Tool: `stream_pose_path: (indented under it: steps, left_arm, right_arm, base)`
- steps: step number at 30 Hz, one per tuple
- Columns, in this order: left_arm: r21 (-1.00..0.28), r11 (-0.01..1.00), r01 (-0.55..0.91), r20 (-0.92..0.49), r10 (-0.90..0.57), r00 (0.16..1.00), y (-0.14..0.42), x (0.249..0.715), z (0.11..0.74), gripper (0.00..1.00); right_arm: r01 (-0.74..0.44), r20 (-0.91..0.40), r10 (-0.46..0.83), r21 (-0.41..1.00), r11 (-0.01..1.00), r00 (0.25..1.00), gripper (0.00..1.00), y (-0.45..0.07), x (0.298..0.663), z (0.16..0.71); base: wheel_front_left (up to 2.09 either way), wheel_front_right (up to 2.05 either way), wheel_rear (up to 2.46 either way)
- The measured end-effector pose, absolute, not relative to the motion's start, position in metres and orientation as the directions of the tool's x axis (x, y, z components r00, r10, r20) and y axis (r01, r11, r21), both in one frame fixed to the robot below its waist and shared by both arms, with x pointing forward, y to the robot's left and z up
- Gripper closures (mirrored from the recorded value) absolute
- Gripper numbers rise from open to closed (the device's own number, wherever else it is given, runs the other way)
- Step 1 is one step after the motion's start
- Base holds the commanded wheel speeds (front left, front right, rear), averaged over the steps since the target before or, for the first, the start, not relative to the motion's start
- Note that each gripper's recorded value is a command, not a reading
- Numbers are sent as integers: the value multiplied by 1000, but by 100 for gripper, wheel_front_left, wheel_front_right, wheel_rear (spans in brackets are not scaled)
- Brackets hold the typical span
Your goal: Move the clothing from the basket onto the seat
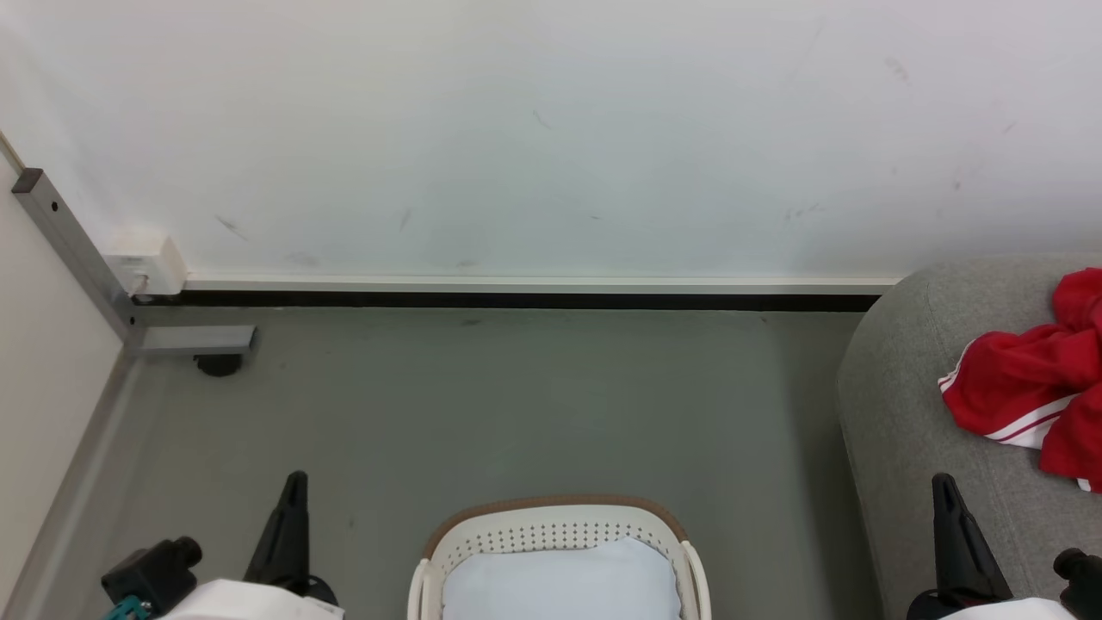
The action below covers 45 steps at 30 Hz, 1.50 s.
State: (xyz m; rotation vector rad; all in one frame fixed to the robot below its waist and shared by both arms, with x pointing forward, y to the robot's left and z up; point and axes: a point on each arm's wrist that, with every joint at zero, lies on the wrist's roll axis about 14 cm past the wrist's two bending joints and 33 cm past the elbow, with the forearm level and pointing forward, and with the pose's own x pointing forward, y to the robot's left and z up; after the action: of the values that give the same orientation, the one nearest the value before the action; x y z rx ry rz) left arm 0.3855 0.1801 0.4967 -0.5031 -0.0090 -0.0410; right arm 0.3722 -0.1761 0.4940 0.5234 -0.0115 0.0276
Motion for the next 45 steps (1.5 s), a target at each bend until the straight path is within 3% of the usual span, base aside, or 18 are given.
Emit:
stream_pose_path:
  steps: [18,45]
  left_arm:
    - [-692,722,-14,-22,-1,1000,188,386,493,100]
    - [-877,478,-46,-46,12,999,194,387,493,100]
  right_arm:
    - [19,-17,-10,700,714,1000,100,-186,376,493]
    - [44,-39,-20,881,471,999,100,-193,381,494]
  base:
    - [0,0,0]
    - [0,0,0]
